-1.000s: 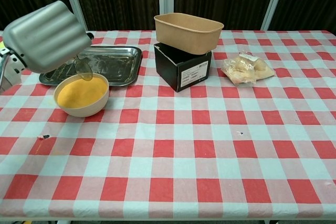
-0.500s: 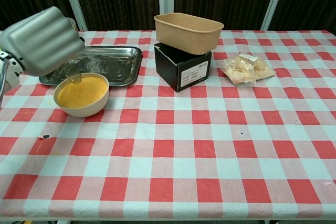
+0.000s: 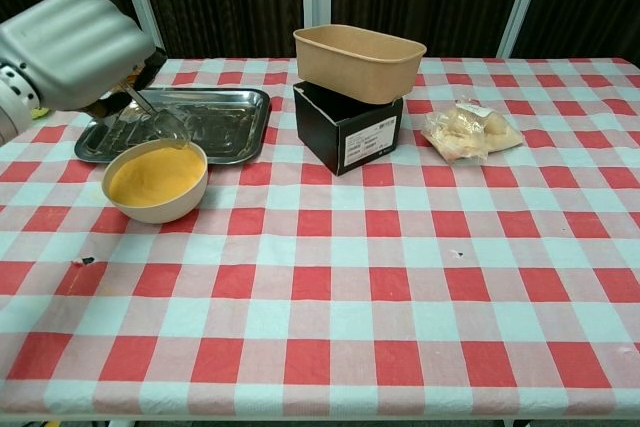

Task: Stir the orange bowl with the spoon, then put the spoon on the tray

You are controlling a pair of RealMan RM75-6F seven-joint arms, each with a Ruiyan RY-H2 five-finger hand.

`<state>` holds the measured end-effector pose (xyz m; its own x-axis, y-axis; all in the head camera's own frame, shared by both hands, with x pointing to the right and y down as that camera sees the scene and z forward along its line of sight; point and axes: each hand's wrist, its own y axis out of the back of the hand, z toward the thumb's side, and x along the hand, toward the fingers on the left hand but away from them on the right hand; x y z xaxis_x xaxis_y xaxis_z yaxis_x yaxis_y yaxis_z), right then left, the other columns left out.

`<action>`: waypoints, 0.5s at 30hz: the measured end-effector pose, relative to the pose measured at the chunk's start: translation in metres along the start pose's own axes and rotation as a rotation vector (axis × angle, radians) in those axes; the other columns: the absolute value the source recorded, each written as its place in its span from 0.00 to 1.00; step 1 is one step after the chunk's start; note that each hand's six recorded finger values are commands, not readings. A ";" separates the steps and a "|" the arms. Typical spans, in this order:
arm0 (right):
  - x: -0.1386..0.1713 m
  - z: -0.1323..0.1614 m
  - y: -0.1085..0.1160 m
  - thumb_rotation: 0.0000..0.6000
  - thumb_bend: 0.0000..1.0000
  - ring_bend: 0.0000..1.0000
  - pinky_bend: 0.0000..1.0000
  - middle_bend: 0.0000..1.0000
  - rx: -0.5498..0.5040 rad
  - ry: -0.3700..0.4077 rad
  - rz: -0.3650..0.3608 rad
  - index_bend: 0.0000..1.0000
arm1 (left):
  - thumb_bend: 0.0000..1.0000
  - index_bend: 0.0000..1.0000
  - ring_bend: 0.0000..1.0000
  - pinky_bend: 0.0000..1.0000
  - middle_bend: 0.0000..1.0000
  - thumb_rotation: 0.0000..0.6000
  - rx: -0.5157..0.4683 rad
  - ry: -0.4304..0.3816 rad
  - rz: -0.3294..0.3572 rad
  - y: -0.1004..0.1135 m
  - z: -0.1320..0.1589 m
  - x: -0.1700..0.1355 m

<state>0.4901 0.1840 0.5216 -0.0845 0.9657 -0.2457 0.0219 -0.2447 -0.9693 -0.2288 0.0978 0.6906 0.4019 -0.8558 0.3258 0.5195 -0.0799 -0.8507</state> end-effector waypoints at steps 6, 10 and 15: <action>-0.001 0.000 -0.002 1.00 0.16 0.00 0.06 0.12 -0.001 0.000 0.004 0.00 | 0.40 0.63 0.98 1.00 1.00 1.00 -0.231 0.051 -0.136 -0.013 -0.018 0.019; -0.001 -0.001 -0.003 1.00 0.15 0.00 0.06 0.12 0.000 -0.005 0.009 0.00 | 0.39 0.60 0.98 1.00 1.00 1.00 -0.362 0.101 -0.239 -0.025 -0.028 0.036; -0.001 -0.003 -0.005 1.00 0.15 0.00 0.06 0.12 -0.002 -0.008 0.013 0.00 | 0.38 0.56 0.98 1.00 1.00 1.00 -0.457 0.143 -0.341 -0.038 -0.032 0.054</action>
<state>0.4927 0.1840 0.5264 -0.0921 0.9616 -0.2586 0.0250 -0.2574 -0.9660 -0.2507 0.0381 0.7270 0.1468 -0.8011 0.5802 0.2109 -0.5477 -0.8096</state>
